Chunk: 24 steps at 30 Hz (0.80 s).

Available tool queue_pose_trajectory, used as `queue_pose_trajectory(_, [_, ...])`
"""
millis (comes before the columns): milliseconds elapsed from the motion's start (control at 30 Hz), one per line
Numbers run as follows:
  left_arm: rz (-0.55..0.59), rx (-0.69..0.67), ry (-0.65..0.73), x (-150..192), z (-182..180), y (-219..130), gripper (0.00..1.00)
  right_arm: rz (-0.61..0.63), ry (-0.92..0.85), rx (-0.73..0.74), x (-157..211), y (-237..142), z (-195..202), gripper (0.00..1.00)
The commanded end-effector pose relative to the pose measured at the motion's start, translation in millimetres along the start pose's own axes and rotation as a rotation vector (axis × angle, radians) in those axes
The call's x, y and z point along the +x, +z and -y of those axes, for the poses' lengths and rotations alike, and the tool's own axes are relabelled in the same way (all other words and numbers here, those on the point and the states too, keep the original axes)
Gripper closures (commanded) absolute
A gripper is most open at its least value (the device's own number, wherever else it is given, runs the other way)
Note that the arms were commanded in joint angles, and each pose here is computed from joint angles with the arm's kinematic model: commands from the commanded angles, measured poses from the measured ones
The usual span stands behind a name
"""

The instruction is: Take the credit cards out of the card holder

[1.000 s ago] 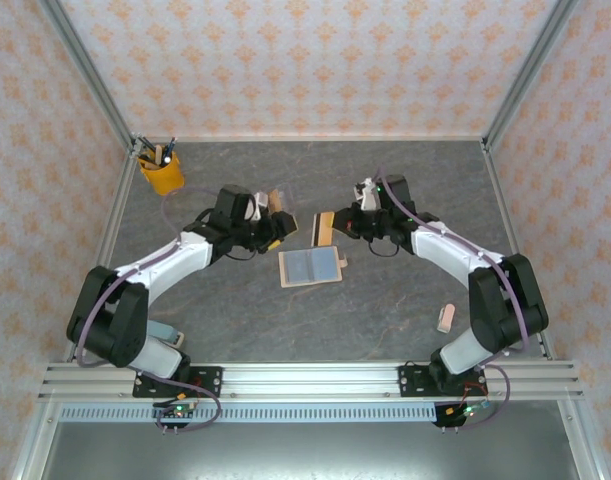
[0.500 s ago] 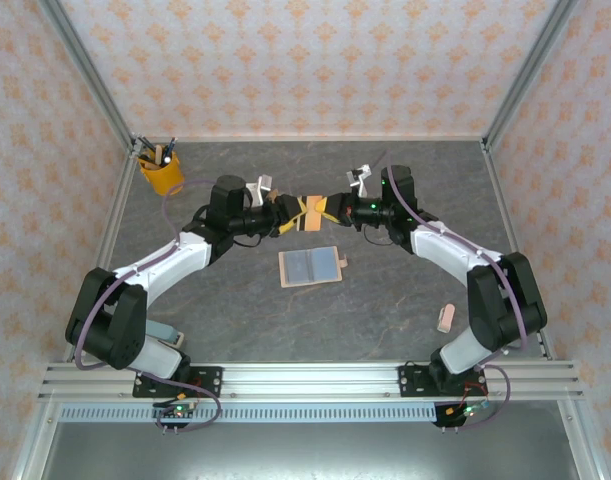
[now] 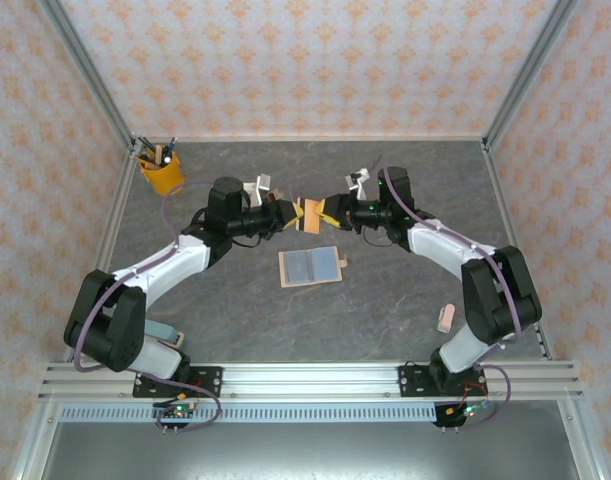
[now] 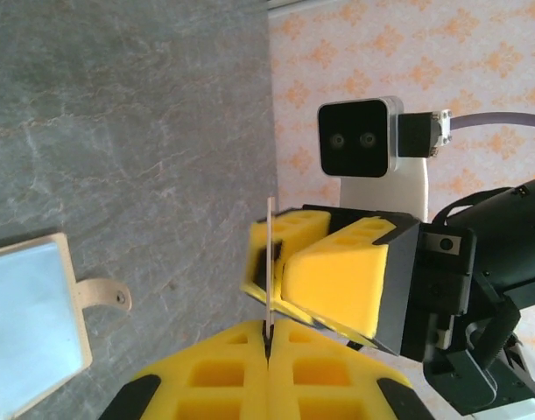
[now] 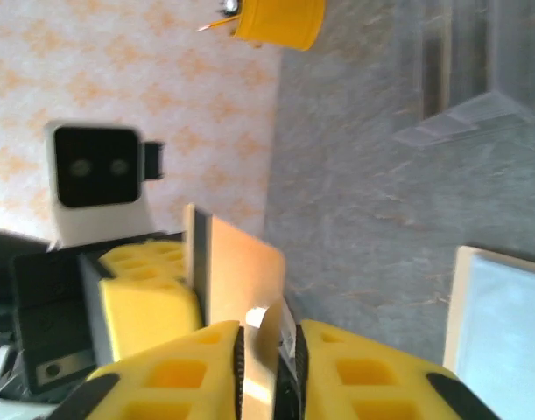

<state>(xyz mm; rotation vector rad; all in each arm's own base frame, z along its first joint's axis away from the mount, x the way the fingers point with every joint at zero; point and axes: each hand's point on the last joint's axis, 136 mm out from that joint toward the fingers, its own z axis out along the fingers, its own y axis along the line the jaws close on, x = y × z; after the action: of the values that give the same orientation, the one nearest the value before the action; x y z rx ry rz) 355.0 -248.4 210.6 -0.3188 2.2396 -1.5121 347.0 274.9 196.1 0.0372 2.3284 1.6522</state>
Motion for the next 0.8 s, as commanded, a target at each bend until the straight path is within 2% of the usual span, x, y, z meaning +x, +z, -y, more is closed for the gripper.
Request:
queue_pose_trajectory(0, [0.053,-0.189,0.095,-7.3,-9.4,-20.8,1.00,0.097,-0.078,0.244,-13.5,-24.6,34.4,0.54])
queue_pose_trajectory(67, [0.083,-0.409,0.116,-12.8,-37.2,-37.7,1.00,0.132,-0.119,0.363,-14.0,-37.4,51.4,0.41])
queue_pose_trajectory(200, [0.129,-0.679,0.165,-26.6,-57.3,-62.8,1.00,0.222,-0.189,0.561,-18.1,-64.5,77.6,0.23])
queue_pose_trajectory(267, [0.159,-0.806,0.191,-34.8,-61.8,-71.1,1.00,0.252,-0.215,0.643,-19.7,-76.6,87.4,0.18])
queue_pose_trajectory(433, [0.238,-1.086,0.308,-59.9,-56.1,-70.1,1.00,0.267,-0.241,0.709,-19.3,-85.9,96.2,0.12])
queue_pose_trajectory(533, [0.291,-1.204,0.353,-77.3,-52.1,-62.1,1.00,0.267,-0.242,0.718,-18.0,-88.0,98.3,0.10])
queue_pose_trajectory(667, [0.354,-1.292,0.379,-96.1,-48.4,-51.8,1.00,0.274,-0.243,0.727,-17.3,-90.6,98.7,0.09])
queue_pose_trajectory(767, [0.342,-1.355,0.398,-105.5,-64.3,-31.0,1.00,0.277,-0.249,0.715,-16.5,-89.9,97.6,0.09])
